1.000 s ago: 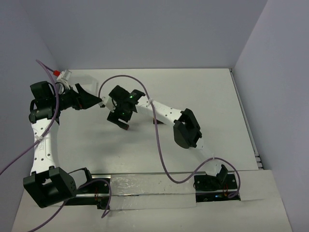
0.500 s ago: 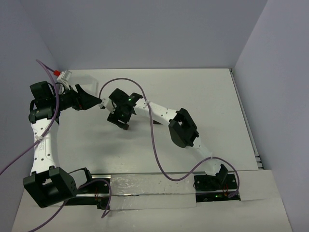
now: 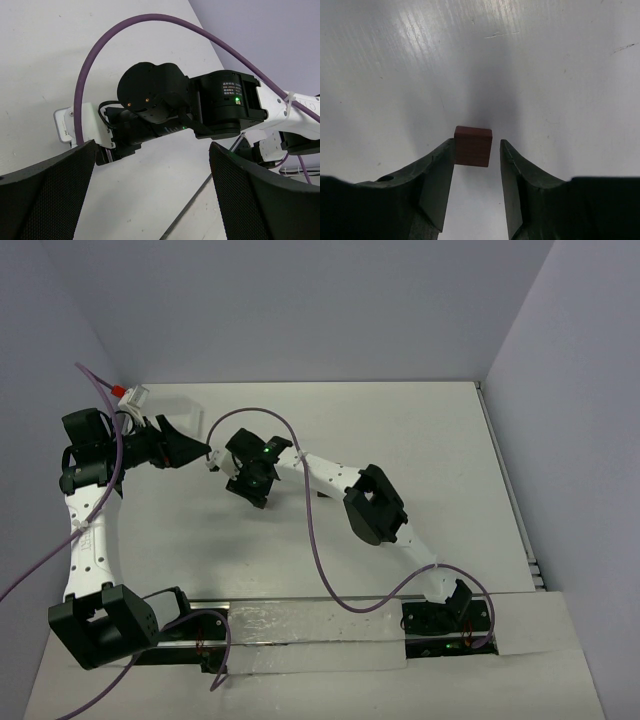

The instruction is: Build the wood block tower

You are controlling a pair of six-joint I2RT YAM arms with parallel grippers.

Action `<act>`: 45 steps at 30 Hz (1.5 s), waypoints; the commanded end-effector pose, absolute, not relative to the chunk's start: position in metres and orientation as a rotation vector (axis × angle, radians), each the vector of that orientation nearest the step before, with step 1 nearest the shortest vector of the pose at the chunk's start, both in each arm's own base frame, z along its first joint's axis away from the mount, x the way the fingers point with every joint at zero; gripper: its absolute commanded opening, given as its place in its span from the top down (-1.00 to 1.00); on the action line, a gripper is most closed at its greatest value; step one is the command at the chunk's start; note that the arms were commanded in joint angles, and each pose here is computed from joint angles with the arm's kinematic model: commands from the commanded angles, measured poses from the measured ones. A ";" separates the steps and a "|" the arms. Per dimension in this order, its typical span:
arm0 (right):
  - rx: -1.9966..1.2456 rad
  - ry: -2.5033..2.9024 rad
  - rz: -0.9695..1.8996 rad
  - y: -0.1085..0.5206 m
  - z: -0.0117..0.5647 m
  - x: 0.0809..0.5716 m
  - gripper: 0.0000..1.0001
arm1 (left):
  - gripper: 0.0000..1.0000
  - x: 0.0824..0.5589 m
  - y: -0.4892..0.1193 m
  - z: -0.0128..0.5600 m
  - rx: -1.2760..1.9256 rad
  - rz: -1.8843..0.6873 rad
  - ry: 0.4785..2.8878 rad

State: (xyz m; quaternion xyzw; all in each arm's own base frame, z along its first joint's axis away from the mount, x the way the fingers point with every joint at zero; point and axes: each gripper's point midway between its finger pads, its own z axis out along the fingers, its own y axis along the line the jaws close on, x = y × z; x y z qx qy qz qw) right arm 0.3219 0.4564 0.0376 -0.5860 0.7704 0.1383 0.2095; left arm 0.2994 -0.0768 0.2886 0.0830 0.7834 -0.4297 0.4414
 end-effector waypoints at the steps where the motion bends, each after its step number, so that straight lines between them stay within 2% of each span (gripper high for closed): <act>1: -1.660 2.104 0.353 0.460 0.033 0.323 0.06 | -0.98 0.300 -0.075 0.296 0.250 -1.054 1.910; 6: -1.681 2.117 0.349 0.458 0.029 0.319 0.02 | -0.99 0.300 -0.074 0.295 0.250 -1.050 1.911; 10: -1.689 2.136 0.354 0.457 0.024 0.315 -0.21 | -0.98 0.300 -0.075 0.293 0.245 -1.056 1.915; 15: -1.689 2.147 0.377 0.458 0.024 0.311 -0.24 | -0.99 0.300 -0.075 0.293 0.246 -1.055 1.915; 25: -1.709 2.147 0.383 0.456 0.020 0.309 0.06 | -0.99 0.300 -0.074 0.293 0.246 -1.049 1.915; 31: -1.721 2.121 0.336 0.446 0.032 0.312 0.43 | -0.99 0.301 -0.073 0.292 0.242 -1.042 1.917; 33: -1.714 2.089 0.339 0.440 0.055 0.313 0.57 | -0.99 0.301 -0.073 0.292 0.244 -1.039 1.916; 38: -1.666 2.019 0.356 0.410 0.128 0.322 0.73 | -0.98 0.300 -0.073 0.290 0.250 -1.043 1.918; 45: -1.593 2.019 0.321 0.349 0.197 0.337 0.76 | -0.99 0.301 -0.075 0.292 0.248 -1.067 1.903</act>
